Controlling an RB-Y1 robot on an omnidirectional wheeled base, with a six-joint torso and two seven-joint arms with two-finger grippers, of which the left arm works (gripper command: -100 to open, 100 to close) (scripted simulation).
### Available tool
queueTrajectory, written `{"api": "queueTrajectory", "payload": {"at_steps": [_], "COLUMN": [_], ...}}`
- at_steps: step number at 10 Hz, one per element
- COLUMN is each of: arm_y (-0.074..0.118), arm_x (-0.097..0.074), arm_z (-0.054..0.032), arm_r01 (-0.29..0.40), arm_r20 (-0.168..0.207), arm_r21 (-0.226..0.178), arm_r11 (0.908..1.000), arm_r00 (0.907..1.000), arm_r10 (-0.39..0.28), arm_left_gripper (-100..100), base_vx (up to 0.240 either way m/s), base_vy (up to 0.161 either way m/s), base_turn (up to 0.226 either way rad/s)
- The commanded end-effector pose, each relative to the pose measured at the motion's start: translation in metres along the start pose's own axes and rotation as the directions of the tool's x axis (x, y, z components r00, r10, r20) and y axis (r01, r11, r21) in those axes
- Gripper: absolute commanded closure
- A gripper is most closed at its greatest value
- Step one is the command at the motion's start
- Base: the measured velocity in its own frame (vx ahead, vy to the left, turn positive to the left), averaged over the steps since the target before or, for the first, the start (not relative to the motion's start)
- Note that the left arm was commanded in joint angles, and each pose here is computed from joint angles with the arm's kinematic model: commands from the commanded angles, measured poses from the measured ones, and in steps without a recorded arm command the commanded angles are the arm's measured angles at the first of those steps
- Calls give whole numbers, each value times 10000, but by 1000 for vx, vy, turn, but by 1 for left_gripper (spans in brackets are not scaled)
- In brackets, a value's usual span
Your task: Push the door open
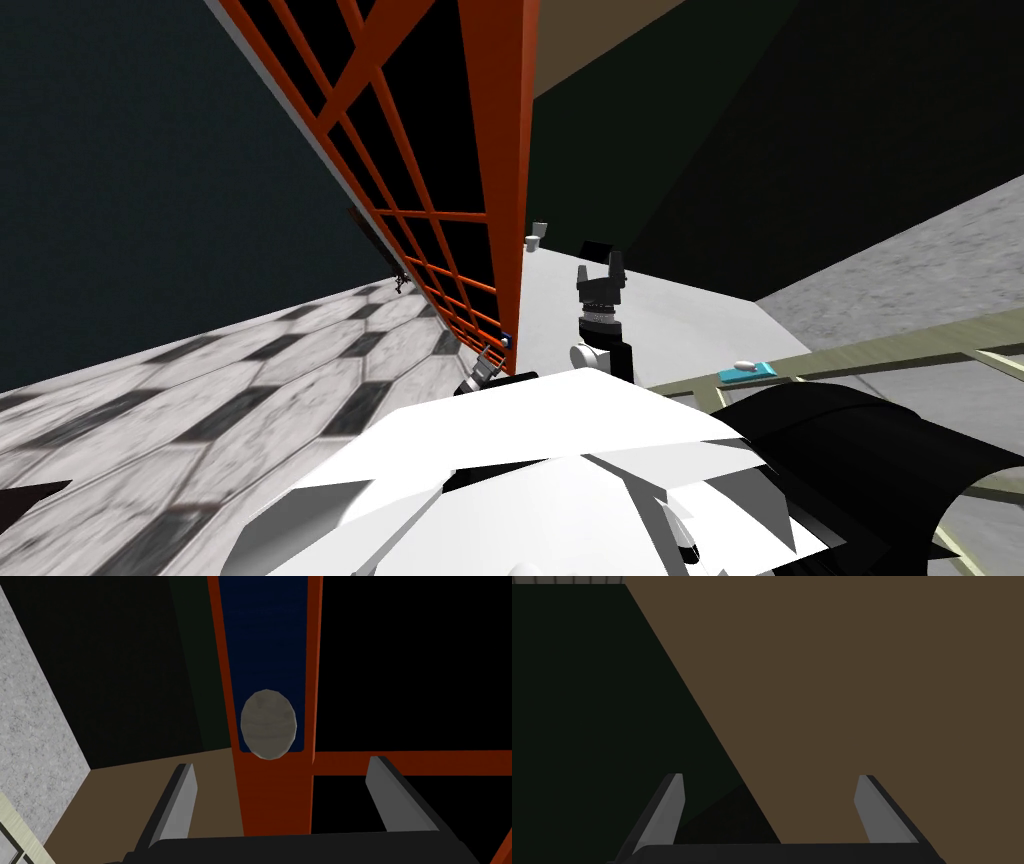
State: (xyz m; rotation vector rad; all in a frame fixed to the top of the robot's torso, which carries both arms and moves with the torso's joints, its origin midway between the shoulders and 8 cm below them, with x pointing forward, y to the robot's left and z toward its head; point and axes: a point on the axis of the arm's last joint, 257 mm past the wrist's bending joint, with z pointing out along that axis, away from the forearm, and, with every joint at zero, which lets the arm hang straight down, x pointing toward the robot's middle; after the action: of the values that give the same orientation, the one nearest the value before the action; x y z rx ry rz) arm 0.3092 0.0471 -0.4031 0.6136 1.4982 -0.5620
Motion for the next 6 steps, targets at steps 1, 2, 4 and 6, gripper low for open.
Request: {"api": "queueTrajectory", "payload": {"at_steps": [1, 2, 4, 6], "arm_y": [0, 0, 0, 0], "arm_x": [0, 0, 0, 0], "arm_z": [0, 0, 0, 0], "arm_r01": [0, 0, 0, 0], "arm_r20": [0, 0, 0, 0], "arm_r21": [0, 0, 0, 0], "arm_r11": [10000, 10000, 10000, 10000], "arm_r00": [10000, 10000, 10000, 10000], "arm_r10": [0, 0, 0, 0], "arm_left_gripper": [-100, 100, 100, 100], "base_vx": [61, -7, -23, -10], "base_vy": [-66, 6, 26, 11], "base_turn": [3, 4, -4, 0]}}
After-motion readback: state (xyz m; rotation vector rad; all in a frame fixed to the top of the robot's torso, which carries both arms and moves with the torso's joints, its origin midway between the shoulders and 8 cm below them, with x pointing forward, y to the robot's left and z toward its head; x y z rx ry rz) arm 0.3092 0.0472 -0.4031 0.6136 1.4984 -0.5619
